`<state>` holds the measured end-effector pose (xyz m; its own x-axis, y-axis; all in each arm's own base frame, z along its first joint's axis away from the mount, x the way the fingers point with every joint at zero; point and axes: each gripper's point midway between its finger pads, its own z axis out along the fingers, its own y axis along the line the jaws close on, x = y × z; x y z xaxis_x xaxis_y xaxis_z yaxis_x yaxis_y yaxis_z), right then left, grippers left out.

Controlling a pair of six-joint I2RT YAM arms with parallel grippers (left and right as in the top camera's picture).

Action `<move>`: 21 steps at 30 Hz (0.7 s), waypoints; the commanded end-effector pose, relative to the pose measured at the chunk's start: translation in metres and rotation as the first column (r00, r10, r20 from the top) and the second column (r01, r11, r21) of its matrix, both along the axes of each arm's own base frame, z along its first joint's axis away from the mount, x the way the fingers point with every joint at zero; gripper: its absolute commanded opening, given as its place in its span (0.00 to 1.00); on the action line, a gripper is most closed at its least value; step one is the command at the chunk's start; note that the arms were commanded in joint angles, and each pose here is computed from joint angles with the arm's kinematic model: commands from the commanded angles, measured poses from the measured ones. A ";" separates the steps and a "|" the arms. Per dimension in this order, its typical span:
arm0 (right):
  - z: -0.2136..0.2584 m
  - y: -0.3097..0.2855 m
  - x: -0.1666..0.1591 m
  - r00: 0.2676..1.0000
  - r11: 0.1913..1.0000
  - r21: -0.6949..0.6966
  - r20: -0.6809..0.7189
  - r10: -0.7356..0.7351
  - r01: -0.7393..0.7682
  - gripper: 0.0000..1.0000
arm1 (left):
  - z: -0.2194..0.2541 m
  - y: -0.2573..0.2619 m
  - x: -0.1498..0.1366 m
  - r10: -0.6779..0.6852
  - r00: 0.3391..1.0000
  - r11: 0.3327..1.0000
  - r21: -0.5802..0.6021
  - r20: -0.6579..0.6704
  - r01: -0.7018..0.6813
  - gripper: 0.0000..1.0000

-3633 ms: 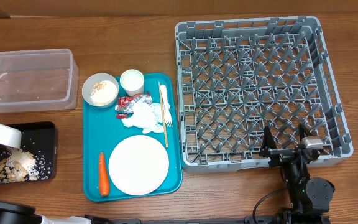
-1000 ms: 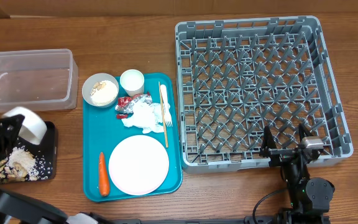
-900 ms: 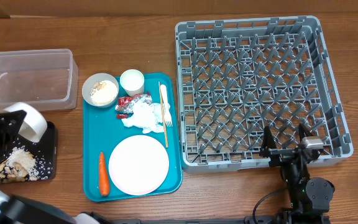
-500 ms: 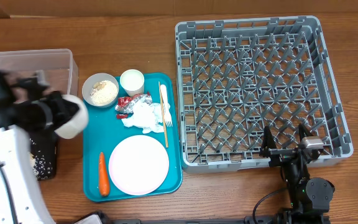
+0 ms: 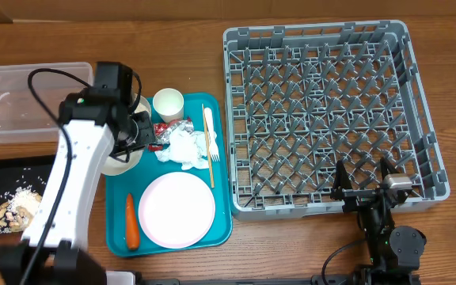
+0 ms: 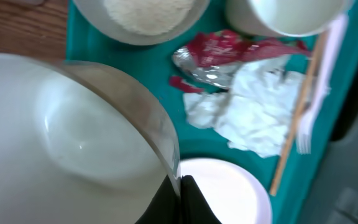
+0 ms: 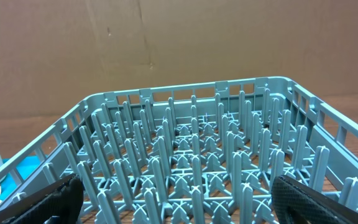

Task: Sort waste into correct bins and load items into the dishwasher rack
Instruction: 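Carry the empty bowl back and set it on the teal tray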

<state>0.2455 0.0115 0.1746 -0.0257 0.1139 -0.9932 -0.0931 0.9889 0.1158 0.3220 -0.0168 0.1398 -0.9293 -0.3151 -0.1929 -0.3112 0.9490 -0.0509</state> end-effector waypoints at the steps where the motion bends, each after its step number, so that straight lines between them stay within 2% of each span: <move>1: -0.002 -0.003 0.000 1.000 1.000 -0.007 0.003 -0.016 0.016 1.00 | -0.020 0.012 0.004 0.055 0.997 0.996 0.075 -0.054 -0.051 0.04; 8: -0.002 -0.003 0.000 1.000 1.000 -0.007 0.003 -0.016 0.016 1.00 | -0.045 0.001 0.006 0.041 0.991 0.999 0.020 -0.127 -0.038 0.04; 21: -0.002 -0.003 0.000 1.000 1.000 -0.007 0.003 -0.016 0.016 1.00 | -0.058 -0.013 0.009 0.008 0.991 0.999 0.045 -0.137 -0.002 0.04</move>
<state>0.2455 0.0115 0.1747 -0.0253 0.1143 -0.9931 -0.0931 0.9889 0.1161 0.3310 -0.0322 0.0876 -0.9527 -0.2931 -0.0809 -0.2954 0.9552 0.0182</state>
